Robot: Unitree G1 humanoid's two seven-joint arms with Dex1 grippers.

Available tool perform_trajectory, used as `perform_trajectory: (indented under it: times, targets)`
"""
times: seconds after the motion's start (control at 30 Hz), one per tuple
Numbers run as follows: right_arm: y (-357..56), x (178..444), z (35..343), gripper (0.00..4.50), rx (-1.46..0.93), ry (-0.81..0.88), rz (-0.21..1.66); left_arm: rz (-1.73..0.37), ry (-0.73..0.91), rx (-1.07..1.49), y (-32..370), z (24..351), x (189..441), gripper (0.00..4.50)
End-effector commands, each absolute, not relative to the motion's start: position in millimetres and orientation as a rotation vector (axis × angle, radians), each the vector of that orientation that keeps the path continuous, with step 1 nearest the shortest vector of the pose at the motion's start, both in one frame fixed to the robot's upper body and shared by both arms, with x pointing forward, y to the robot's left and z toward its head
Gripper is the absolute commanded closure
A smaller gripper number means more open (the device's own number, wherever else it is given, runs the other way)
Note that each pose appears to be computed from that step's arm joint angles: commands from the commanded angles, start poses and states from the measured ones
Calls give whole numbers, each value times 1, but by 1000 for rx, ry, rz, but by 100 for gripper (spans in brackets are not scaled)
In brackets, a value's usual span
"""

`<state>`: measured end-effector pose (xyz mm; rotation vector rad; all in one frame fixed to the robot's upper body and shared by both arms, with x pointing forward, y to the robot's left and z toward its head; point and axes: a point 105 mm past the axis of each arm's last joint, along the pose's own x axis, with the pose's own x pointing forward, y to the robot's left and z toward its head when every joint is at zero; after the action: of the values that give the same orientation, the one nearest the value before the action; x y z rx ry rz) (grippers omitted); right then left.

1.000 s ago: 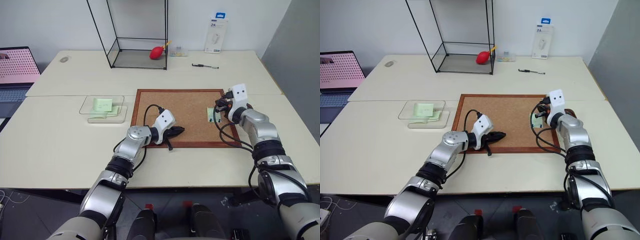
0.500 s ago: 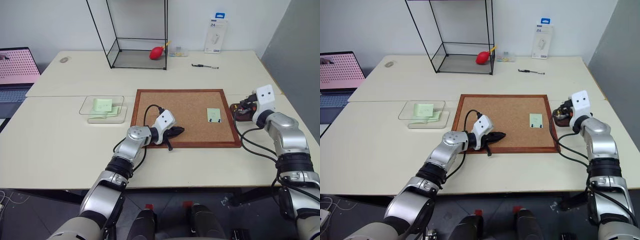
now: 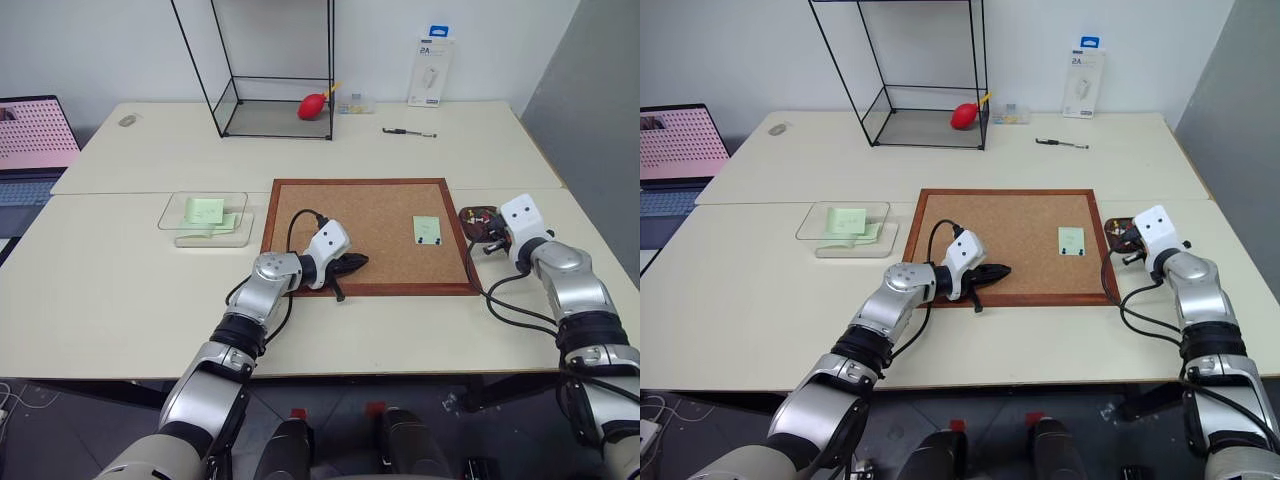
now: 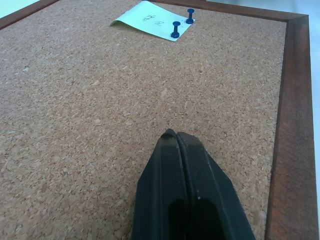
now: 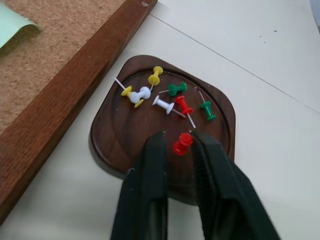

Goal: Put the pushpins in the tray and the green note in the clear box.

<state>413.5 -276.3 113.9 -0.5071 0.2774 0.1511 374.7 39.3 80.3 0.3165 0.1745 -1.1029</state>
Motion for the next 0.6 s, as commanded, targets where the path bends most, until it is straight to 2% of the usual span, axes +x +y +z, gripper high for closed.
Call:
perform_trajectory:
  times: [0.03, 0.27, 0.43, 0.6]
  targets:
    - [-280, 420, 137, 255, -525, 210, 121, -1121, 267, 334, 44, 56, 366, 450]
    - [-283, 419, 142, 116, -476, 202, 117, -1122, 267, 335, 42, 55, 365, 450]
    - [-285, 417, 154, 116, -455, 153, 107, -1124, 264, 337, 41, 56, 366, 450]
    - [-262, 404, 158, 116, -357, 90, 259, -1122, 267, 337, 41, 55, 366, 450]
